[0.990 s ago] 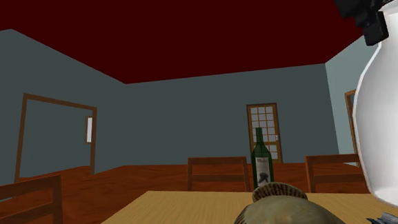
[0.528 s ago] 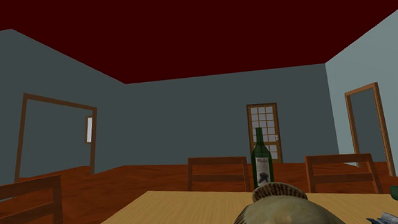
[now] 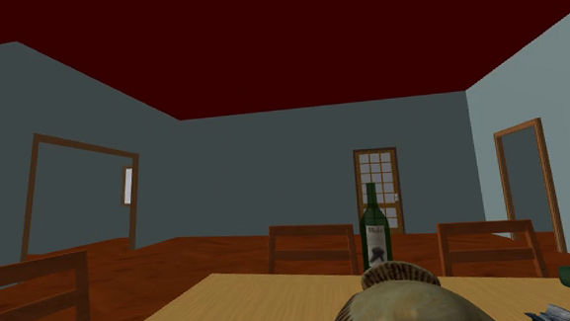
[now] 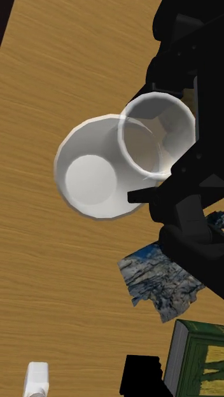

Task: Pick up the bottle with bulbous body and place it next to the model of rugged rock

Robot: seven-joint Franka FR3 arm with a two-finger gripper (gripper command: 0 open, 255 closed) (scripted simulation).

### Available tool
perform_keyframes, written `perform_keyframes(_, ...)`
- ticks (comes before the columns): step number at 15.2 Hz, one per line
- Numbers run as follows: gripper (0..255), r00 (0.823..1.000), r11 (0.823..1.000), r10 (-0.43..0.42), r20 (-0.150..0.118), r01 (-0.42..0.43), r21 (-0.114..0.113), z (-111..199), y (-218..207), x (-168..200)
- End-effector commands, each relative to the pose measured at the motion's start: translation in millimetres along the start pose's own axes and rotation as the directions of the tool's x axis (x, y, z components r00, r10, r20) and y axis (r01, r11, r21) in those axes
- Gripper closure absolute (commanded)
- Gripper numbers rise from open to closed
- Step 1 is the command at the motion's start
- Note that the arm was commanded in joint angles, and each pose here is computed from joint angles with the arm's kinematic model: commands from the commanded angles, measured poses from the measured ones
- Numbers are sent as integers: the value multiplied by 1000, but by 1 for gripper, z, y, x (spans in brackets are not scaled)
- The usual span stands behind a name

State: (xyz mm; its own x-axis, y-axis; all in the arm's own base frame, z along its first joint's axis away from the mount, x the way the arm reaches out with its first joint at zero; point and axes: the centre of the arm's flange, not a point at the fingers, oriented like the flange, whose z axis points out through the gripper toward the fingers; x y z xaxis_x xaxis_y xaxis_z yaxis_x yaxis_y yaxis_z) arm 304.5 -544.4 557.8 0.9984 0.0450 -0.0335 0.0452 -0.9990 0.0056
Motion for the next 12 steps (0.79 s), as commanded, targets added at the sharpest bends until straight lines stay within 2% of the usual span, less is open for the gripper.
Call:
perform_keyframes(1,255,1000,1000,-3,-1,3,0,11,24,-4)
perform_keyframes(4,255,1000,1000,-3,-1,3,0,27,63,-15)
perform_keyframes(12,255,1000,1000,-3,-1,3,0,70,62,-14)
